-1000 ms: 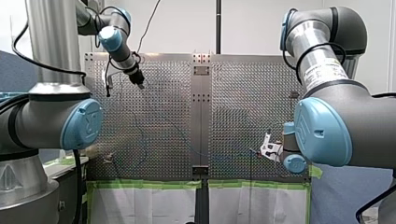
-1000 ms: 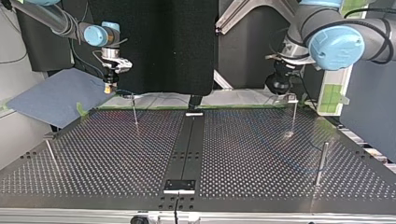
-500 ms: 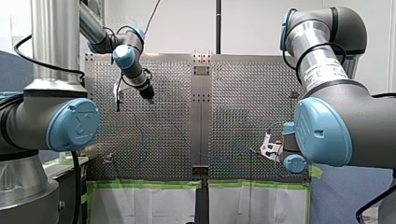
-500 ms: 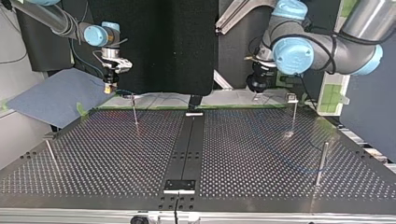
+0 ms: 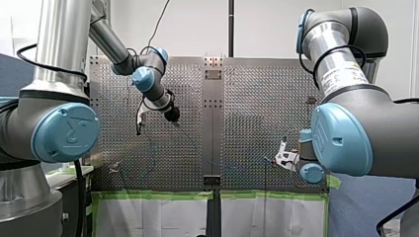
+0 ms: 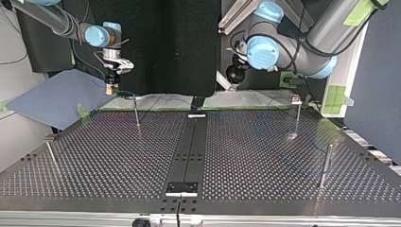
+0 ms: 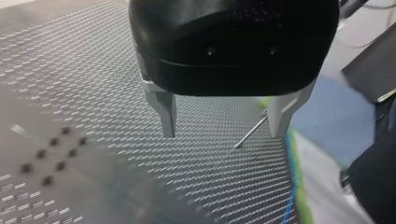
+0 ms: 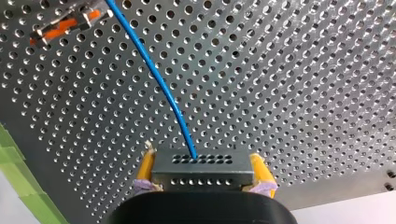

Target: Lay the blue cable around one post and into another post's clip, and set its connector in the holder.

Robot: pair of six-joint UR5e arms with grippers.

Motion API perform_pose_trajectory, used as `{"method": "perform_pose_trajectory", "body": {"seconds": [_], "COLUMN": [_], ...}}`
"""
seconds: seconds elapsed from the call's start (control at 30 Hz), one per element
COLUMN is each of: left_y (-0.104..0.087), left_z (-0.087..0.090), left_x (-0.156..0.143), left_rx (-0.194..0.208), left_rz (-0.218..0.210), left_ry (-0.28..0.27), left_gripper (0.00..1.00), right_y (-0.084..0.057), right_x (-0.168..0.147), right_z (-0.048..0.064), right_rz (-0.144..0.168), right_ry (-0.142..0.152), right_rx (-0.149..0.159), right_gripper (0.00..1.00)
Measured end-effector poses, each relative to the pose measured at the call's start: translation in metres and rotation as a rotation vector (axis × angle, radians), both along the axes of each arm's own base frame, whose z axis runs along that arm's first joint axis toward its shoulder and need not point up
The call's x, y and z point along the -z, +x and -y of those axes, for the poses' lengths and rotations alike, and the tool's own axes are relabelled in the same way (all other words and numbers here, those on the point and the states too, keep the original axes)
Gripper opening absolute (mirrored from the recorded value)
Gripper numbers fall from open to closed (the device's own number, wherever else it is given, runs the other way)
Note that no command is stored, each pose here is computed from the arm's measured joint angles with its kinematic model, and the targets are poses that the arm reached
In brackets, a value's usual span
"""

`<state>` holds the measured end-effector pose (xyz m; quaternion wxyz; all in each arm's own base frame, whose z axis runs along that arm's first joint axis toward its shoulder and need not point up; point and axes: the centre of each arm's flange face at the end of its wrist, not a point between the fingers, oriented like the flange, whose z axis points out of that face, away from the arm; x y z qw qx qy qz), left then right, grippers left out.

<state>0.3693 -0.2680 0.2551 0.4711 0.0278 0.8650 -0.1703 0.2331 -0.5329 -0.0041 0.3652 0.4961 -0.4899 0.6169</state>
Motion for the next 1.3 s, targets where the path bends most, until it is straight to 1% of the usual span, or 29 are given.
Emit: {"method": "perform_pose_trajectory", "body": {"seconds": [0.17, 0.27, 0.37, 0.57, 0.63, 0.87, 0.97, 1.07, 1.13, 1.3], "left_y": [-0.009, -0.013, -0.016, -0.023, -0.023, -0.019, -0.011, 0.002, 0.011, 0.037], "left_z": [0.022, 0.034, 0.045, 0.067, 0.074, 0.108, 0.118, 0.122, 0.121, 0.112], "left_x": [0.023, 0.033, 0.043, 0.062, 0.066, 0.073, 0.076, 0.079, 0.083, 0.099], "left_rx": [0.081, 0.119, 0.144, 0.178, 0.190, 0.249, 0.259, 0.253, 0.243, 0.216], "left_rz": [-0.014, -0.020, -0.029, -0.041, -0.036, 0.010, 0.032, 0.054, 0.063, 0.079], "left_ry": [-0.005, -0.017, -0.034, -0.064, -0.070, -0.090, -0.099, -0.107, -0.110, -0.118], "left_gripper": [0.96, 0.96, 0.96, 0.96, 0.96, 0.96, 0.96, 0.96, 0.96, 0.96], "right_y": [-0.004, -0.005, -0.004, -0.001, -0.001, -0.002, -0.002, -0.002, -0.002, -0.001], "right_x": [0.000, 0.001, 0.001, 0.002, 0.002, 0.002, 0.002, 0.002, 0.002, 0.002], "right_z": [0.001, 0.001, 0.000, -0.002, -0.003, -0.002, -0.002, -0.002, -0.002, -0.003], "right_rz": [-0.002, -0.004, -0.007, -0.014, -0.016, -0.020, -0.022, -0.026, -0.028, -0.029], "right_ry": [0.005, 0.009, 0.013, 0.023, 0.025, 0.022, 0.023, 0.022, 0.022, 0.020], "right_rx": [0.007, 0.010, 0.009, 0.003, 0.003, 0.005, 0.006, 0.006, 0.006, 0.004], "right_gripper": [0.02, 0.02, 0.02, 0.02, 0.02, 0.02, 0.02, 0.02, 0.02, 0.02]}}
